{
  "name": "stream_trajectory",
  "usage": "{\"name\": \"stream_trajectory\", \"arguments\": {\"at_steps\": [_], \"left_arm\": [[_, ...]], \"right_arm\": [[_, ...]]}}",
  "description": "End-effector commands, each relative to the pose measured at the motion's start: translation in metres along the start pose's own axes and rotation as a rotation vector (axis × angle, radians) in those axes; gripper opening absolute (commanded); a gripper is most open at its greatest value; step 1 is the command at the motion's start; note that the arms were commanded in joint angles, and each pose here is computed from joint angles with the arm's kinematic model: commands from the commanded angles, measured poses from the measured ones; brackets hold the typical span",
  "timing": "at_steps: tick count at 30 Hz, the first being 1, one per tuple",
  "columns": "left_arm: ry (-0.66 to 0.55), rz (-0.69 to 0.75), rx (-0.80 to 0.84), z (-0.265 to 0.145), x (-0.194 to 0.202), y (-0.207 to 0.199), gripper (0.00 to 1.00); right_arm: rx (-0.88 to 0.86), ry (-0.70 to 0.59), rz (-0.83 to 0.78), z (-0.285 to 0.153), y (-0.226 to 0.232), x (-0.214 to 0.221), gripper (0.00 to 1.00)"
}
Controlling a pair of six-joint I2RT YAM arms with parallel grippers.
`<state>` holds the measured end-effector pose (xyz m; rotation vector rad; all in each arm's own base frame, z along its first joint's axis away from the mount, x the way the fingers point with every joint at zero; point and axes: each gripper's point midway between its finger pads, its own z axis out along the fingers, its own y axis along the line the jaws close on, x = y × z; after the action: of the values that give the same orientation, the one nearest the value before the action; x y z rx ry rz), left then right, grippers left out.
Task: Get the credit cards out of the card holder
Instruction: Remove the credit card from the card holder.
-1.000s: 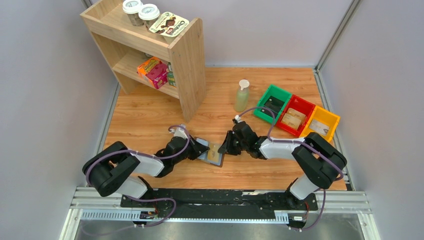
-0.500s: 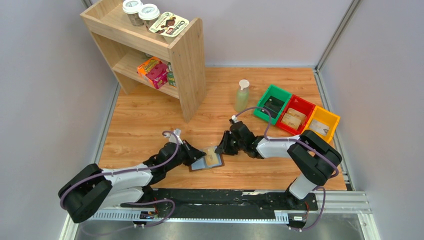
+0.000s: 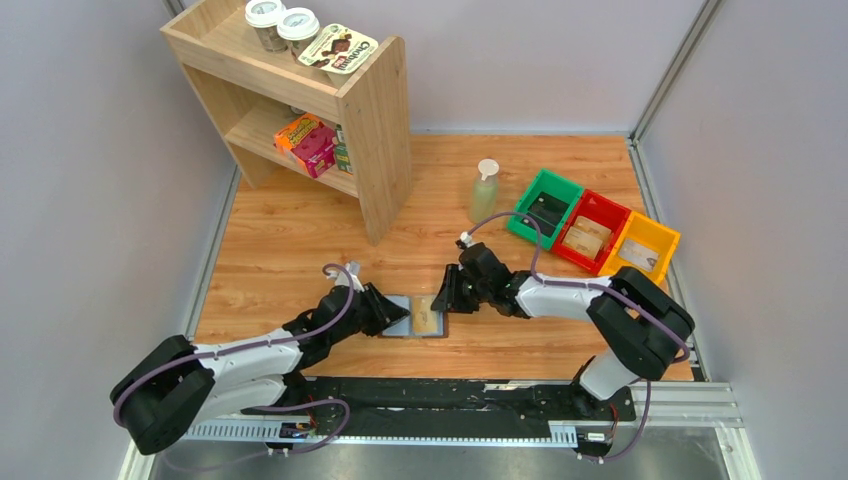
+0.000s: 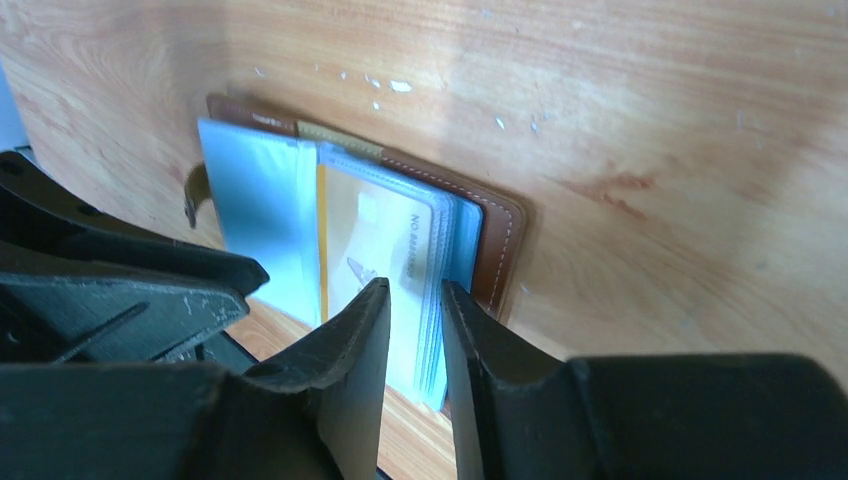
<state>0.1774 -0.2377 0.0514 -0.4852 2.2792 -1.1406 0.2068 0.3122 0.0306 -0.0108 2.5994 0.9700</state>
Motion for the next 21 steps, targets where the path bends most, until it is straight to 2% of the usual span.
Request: {"name": "stream_trajectory", "arguments": {"at_steps": [1,9,14,21], "left_arm": [[0.023,0.005,0.012,0.001,0.002,-0.009,0.33],[0.052,0.005,0.000,0.002,0.007,-0.006,0.34],[0.075,-0.001,-0.007,0.006,0.013,-0.003,0.34],[0.084,0.001,-0.004,0.008,0.015,-0.005,0.34]], "right_arm": [[0.034,-0.006,-0.065,-0.016,0.005,-0.006,0.32],[0.064,-0.012,-0.084,-0.022,0.002,-0.005,0.28],[0.097,-0.070,-0.085,-0.035,0.004,-0.017,0.33],[0.028,-0.021,-0.038,-0.027,0.014,-0.004,0.24]]}}
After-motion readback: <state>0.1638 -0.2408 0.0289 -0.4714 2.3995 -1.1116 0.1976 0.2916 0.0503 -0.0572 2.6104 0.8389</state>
